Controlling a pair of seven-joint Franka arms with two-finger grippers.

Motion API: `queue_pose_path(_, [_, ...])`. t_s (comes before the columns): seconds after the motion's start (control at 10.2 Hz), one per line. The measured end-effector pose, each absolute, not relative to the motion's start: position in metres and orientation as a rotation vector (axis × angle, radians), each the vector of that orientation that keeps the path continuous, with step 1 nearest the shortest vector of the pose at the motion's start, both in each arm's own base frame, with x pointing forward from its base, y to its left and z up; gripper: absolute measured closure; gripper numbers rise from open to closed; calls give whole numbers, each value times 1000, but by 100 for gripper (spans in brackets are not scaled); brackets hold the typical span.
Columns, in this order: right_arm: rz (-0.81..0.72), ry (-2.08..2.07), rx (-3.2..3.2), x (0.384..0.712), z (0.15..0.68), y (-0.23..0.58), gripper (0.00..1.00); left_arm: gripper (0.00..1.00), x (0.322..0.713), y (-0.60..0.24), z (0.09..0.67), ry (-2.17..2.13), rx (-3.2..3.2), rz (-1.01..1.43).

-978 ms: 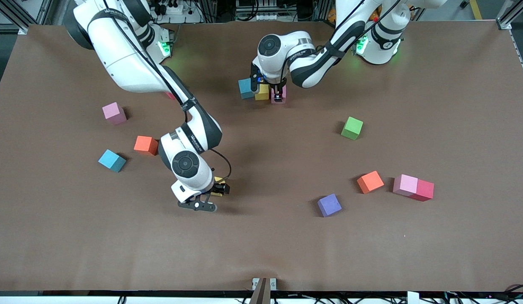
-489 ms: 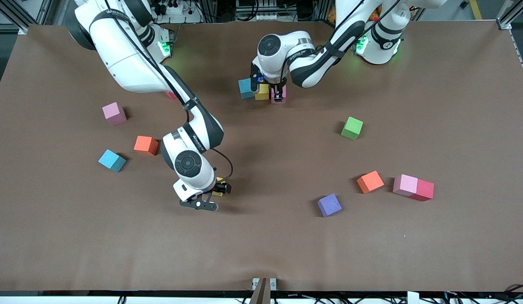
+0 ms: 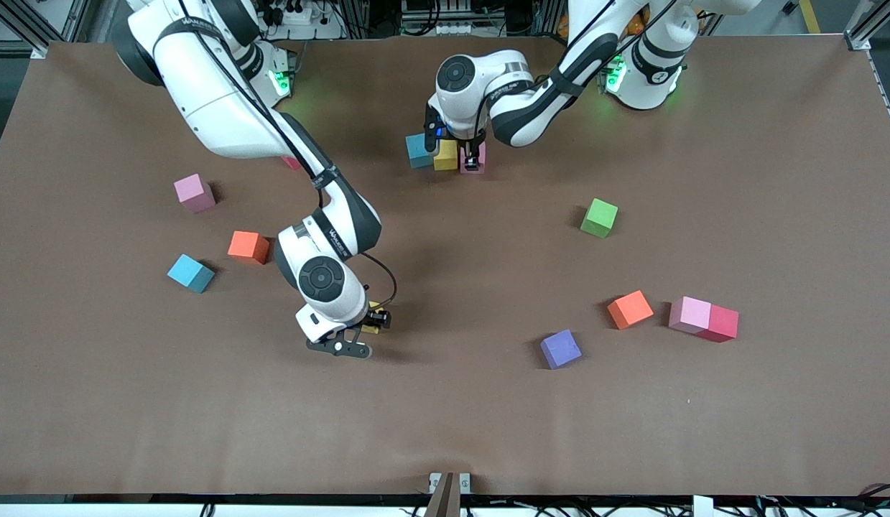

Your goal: Form number 2 with 11 blocks

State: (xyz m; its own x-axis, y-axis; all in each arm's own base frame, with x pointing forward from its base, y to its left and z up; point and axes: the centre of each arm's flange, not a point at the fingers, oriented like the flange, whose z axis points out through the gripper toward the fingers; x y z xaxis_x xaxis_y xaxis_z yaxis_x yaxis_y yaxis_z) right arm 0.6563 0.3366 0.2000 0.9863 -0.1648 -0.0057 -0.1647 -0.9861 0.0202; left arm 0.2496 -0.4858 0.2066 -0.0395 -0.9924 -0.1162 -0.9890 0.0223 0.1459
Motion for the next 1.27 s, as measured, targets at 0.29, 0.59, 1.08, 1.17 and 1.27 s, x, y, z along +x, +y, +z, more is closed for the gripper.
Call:
queue_pose_path(0.29, [-9, -257, 3112, 657, 201, 337, 36, 44, 246, -488, 207, -2236, 2161, -292])
queue_pose_path(0.59, [5, -256, 3117, 659, 206, 338, 36, 44, 246, -488, 206, -2237, 2160, -292])
queue_pose_path(1.08, [32, -257, 3127, 663, 217, 340, 41, 33, 242, -491, 203, -2219, 2171, -303])
queue_pose_path(1.17, [32, -256, 3127, 663, 217, 340, 41, 22, 240, -491, 202, -2199, 2193, -308])
queue_pose_path(1.27, [31, -256, 3127, 663, 217, 340, 41, 9, 239, -492, 202, -2192, 2200, -310])
